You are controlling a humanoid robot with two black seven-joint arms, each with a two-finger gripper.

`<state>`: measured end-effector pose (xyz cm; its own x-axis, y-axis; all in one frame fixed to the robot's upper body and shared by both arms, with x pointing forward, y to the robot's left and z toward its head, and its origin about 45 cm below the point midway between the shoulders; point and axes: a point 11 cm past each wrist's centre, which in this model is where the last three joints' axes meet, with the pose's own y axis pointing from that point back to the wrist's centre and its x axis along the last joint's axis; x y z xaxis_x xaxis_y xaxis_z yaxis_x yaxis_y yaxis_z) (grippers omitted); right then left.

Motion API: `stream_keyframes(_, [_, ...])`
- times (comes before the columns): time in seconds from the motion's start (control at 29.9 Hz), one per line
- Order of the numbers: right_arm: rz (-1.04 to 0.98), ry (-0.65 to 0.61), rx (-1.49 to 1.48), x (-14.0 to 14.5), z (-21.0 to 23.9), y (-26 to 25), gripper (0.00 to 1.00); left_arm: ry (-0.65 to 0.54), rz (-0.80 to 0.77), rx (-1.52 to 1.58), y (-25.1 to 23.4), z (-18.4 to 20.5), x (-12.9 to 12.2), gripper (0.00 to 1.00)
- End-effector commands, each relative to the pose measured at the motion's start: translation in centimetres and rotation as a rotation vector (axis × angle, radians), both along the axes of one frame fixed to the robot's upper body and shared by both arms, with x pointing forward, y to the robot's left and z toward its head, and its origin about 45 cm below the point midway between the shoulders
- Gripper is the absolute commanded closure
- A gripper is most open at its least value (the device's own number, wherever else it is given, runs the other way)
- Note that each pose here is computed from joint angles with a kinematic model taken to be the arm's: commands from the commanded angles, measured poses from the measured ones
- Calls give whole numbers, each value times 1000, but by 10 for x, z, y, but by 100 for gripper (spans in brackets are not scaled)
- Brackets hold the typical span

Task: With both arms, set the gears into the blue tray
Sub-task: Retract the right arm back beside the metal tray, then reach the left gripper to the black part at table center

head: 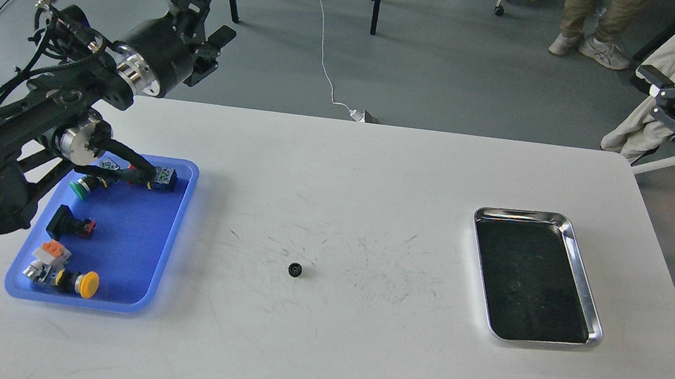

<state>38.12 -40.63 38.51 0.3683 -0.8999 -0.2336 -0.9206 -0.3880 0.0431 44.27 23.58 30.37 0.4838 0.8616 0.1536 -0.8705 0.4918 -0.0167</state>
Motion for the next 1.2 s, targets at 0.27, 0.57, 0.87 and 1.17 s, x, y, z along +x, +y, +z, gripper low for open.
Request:
stream_keyframes(0.27, [-215,51,322,30,-72,-48,4,-298,-508,730,-75,-75,-104,2])
stream_keyframes(0.57, [-215,166,489,33,-157,2,3,-442,-613,1040,-67,-138,-138,2])
stream_keyframes(0.87, [-34,273,431,-13,-177,42,2,-500,-642,1148,-76,-187,-156,3])
stream_keyframes(1.17, [-96,281,361,-26,-178,5,2,-504,-643,1182,-83,-209,-156,4])
